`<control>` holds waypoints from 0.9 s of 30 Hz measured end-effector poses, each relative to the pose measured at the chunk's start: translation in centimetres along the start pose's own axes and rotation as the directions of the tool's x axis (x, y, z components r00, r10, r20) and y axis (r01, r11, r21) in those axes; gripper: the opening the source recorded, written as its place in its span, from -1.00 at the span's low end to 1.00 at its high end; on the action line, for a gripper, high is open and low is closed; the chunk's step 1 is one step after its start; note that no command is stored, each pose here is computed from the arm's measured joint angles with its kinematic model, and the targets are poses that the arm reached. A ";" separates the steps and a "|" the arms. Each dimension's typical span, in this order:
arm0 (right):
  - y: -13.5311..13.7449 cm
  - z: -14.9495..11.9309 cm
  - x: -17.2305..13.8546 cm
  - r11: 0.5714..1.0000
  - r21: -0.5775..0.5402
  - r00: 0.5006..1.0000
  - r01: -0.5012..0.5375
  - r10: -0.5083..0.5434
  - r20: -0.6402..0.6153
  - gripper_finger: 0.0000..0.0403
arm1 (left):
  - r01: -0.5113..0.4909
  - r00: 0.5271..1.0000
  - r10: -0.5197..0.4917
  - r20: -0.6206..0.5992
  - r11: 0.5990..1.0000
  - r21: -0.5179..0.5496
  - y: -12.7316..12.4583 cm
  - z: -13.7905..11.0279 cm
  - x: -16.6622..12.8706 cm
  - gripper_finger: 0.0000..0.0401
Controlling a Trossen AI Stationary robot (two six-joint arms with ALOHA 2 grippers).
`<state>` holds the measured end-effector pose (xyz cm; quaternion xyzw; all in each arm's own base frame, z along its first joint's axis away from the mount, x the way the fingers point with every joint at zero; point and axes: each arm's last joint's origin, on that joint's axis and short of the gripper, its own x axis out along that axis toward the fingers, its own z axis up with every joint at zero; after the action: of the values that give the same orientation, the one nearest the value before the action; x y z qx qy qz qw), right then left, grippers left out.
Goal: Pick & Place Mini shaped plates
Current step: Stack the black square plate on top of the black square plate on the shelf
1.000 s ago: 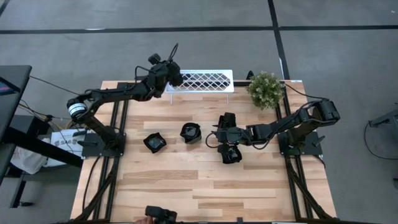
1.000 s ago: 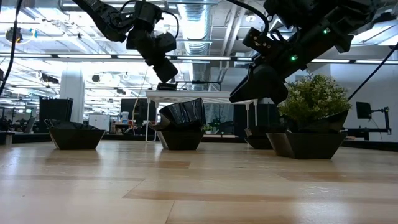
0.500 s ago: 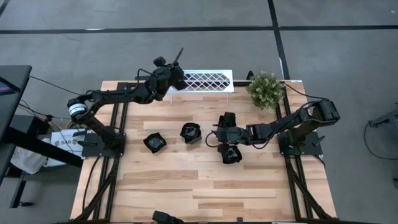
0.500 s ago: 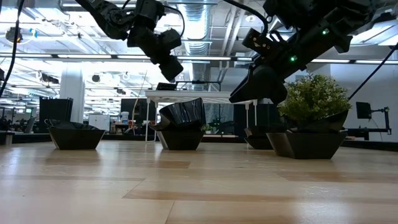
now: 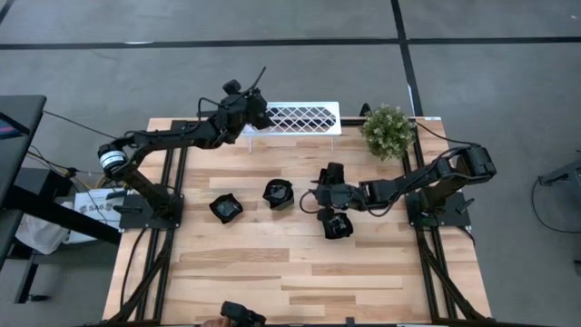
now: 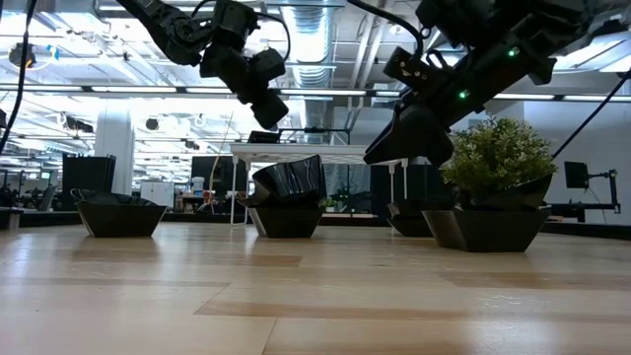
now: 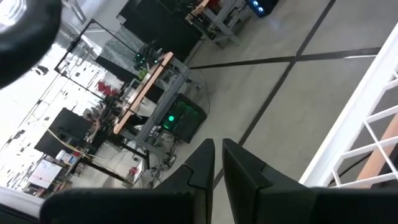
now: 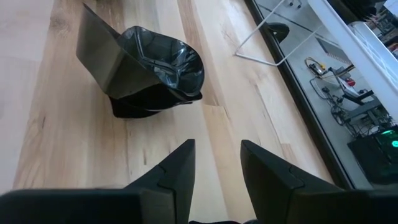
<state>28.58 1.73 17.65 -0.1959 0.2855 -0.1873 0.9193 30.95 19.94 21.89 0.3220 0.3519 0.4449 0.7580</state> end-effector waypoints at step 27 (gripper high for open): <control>-0.5 -0.2 0.3 1.000 0.007 1.000 0.015 -0.015 -0.012 -0.39 | -0.066 0.998 0.066 0.004 0.993 0.096 -0.6 0.0 0.7 -0.84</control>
<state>28.59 1.15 17.62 -0.1936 0.2889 -0.1964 0.9168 31.50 20.38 21.27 0.3696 0.3618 0.4521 0.7267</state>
